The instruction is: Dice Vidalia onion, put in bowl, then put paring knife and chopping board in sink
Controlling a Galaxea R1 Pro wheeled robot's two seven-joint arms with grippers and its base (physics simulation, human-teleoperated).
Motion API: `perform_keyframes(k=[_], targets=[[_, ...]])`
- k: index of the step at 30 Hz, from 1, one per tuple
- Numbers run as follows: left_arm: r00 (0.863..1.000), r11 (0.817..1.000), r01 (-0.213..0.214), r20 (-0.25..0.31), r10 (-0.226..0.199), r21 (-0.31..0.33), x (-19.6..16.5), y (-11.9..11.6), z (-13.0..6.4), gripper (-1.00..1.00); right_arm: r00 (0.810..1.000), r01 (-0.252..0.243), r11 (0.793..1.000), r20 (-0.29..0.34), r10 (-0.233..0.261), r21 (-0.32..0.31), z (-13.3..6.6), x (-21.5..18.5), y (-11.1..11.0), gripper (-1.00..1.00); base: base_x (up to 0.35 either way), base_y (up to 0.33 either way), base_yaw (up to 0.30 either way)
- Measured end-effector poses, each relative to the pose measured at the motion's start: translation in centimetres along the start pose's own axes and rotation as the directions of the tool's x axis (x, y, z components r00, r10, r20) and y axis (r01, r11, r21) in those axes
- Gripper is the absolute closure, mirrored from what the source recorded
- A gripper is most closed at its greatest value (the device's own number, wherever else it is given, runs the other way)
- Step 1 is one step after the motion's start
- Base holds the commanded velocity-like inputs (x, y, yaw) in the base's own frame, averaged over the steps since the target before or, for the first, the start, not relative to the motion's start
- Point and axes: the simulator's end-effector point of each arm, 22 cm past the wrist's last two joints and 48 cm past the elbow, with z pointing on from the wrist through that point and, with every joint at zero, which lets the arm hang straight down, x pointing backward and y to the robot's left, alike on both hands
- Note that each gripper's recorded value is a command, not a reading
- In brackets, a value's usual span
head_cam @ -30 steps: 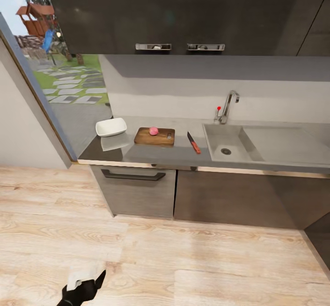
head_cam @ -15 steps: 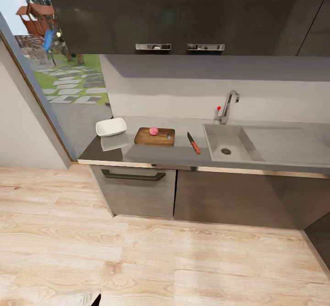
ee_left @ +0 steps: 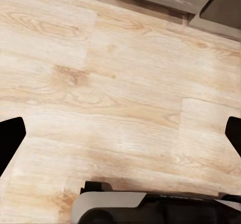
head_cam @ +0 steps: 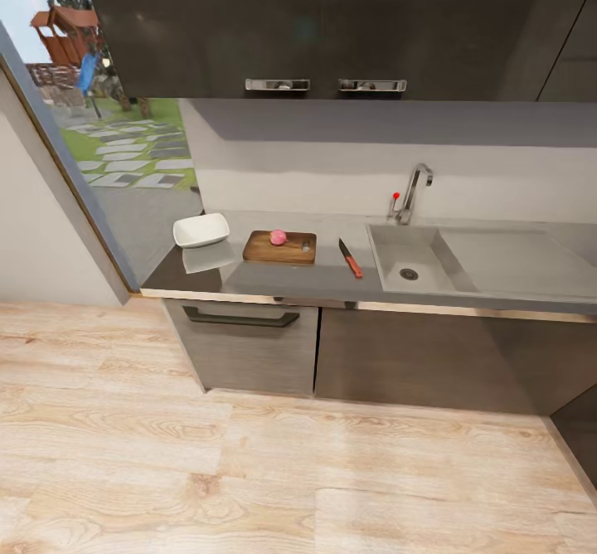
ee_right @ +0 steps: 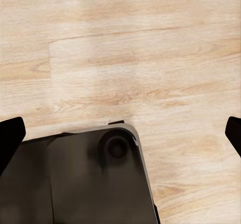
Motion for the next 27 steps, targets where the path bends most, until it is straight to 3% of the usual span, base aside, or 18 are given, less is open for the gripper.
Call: perform_keyframes(k=[9, 14, 21, 27], targets=[[0.999, 0.998, -0.036, 0.003, 0.036, 0.045, 2.8, -0.6, -2.6, -1.0, 1.0, 0.0, 1.0, -0.001, 0.0, 0.0, 0.0, 0.0, 0.0, -1.0, 0.0, 0.0, 0.0], [0.992, 0.999, -0.029, -0.126, 0.031, 0.019, 9.2, 1.2, -4.3, -1.0, 1.0, 0.0, 1.0, 0.0, 0.0, 0.0, 0.0, 0.0, 0.0, -1.0, 0.0, 0.0, 0.0], [0.981, 1.0, -0.024, -0.194, 0.024, -0.001, 12.3, 2.2, -5.3, -1.0, 1.0, 0.0, 1.0, 0.0, 0.0, 0.0, 0.0, 0.0, 0.0, -1.0, 0.0, 0.0, 0.0], [0.978, 1.0, -0.023, -0.208, 0.021, -0.01, 12.9, 2.6, -5.6, -1.0, 1.0, 0.0, 1.0, 0.0, 0.0, 0.0, 0.0, 0.0, 0.0, -1.0, 0.0, 0.0, 0.0]])
